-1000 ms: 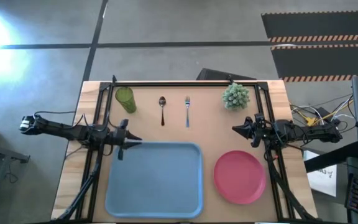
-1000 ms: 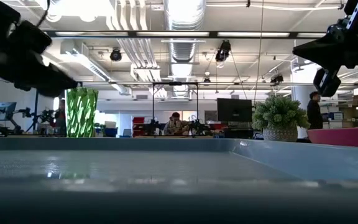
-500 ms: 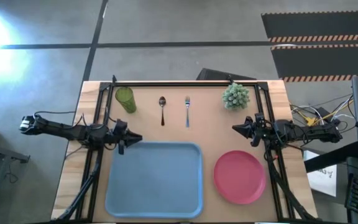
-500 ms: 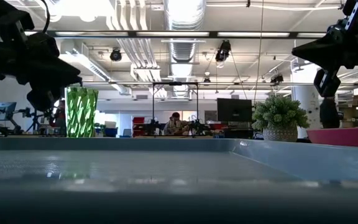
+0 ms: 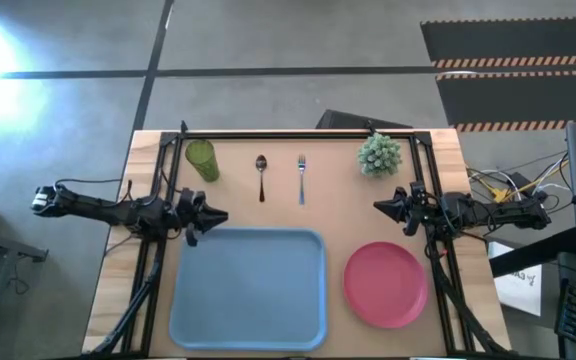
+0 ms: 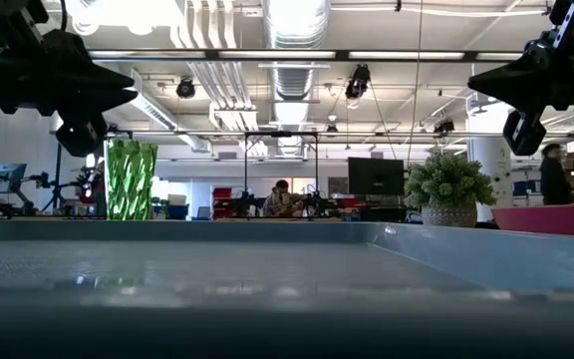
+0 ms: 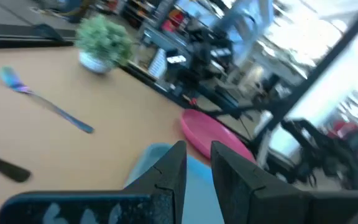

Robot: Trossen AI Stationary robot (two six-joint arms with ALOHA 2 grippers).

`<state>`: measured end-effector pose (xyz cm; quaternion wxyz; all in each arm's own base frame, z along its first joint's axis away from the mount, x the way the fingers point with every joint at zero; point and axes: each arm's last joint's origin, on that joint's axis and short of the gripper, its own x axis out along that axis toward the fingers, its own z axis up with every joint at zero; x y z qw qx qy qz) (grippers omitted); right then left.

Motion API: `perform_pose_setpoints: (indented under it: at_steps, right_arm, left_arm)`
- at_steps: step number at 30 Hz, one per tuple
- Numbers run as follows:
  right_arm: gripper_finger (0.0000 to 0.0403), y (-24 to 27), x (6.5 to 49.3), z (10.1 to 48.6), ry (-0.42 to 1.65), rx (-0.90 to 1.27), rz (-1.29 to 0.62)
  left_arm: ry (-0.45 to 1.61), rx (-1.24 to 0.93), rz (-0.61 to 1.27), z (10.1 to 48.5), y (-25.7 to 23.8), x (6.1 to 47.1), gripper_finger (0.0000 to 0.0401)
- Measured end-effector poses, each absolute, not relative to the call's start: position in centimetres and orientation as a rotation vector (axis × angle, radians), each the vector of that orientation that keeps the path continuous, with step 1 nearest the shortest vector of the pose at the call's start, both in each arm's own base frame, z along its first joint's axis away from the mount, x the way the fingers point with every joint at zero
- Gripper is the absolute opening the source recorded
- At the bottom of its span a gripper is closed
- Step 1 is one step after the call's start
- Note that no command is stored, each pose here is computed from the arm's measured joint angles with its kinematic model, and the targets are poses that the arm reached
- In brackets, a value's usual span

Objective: Pick and place plate/cup/fork/spoon on tray
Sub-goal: Put the pink plate on the blue serving tray

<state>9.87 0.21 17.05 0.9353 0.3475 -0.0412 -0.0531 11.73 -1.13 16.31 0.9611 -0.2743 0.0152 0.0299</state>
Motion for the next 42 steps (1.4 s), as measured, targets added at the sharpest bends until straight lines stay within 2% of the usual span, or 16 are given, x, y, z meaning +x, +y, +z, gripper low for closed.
perform_pose_setpoints:
  at_steps: [14, 18, 22, 25, 29, 35, 42]
  right_arm:
    - [0.0009, 0.2, 9.9, 17.1, -0.092, 0.771, -0.107]
    - [0.0009, 0.2, 9.7, 18.4, -0.226, 0.77, -0.06]
    - [0.0009, 0.1, 8.7, 21.3, -0.527, 0.616, 0.003]
    - [0.0013, 0.0, 8.2, 23.2, -0.592, 0.515, -0.008]
    - [0.0038, 0.0, 7.7, 27.2, -0.566, 0.413, -0.041]
    - [0.0102, 0.0, 7.9, 35.3, -0.465, 0.274, -0.086]
    - [0.0163, 0.1, 9.4, 43.6, -0.183, 0.172, -0.142]
  left_arm:
    - [-0.105, -0.585, 0.029, 17.9, -1.1, 11.7, 0.0057]
    - [-0.159, -0.538, 0.036, 20.6, -1.1, 12.0, 0.0068]
    - [-0.263, -0.423, 0.025, 25.3, -1.1, 12.1, 0.009]
    - [-0.289, -0.303, 0.029, 29.5, -1.1, 12.0, 0.0114]
    - [-0.142, -0.197, 0.075, 34.4, -1.0, 11.7, 0.0147]
    - [0.009, -0.111, 0.102, 40.0, -0.9, 11.1, 0.0175]
    - [0.181, -0.038, 0.16, 42.4, -0.7, 10.6, 0.0178]
